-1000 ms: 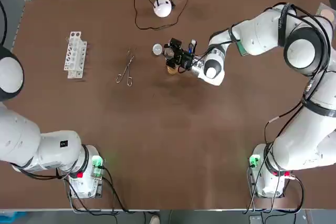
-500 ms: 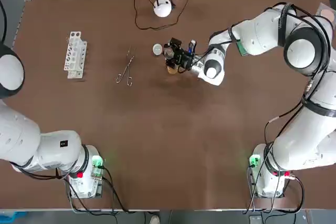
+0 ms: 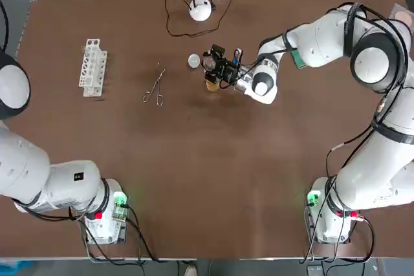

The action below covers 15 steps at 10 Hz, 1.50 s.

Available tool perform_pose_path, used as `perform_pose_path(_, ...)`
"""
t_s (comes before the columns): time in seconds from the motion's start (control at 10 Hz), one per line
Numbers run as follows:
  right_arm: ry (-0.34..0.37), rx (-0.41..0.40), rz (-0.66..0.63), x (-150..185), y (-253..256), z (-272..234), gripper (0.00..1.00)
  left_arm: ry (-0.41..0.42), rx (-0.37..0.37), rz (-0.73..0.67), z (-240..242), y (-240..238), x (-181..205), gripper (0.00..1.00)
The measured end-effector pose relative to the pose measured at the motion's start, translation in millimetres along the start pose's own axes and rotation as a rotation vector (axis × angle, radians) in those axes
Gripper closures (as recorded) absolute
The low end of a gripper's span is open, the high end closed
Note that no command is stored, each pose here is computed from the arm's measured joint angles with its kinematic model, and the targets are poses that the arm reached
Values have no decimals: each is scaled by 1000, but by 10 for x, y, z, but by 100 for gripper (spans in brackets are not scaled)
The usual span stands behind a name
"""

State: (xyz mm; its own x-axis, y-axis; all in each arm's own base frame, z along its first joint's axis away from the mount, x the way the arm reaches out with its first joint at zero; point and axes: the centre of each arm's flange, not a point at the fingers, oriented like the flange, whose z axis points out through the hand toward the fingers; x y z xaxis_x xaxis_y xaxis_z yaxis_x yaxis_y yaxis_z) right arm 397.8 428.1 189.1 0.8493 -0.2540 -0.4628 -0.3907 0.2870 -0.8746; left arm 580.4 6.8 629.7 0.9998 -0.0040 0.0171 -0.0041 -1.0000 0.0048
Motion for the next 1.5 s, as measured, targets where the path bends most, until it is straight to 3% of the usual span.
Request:
perform_pose_path(0.6,-2,0,21,25,-16,-15,61,-6,-7,43,34,267,45,0)
perform_pose_path(1.3,-7,-3,19,26,-15,-21,61,0,-7,36,17,224,49,0)
perform_pose_path(1.5,-37,-16,-12,8,-6,-22,61,-7,-8,39,60,241,68,0)
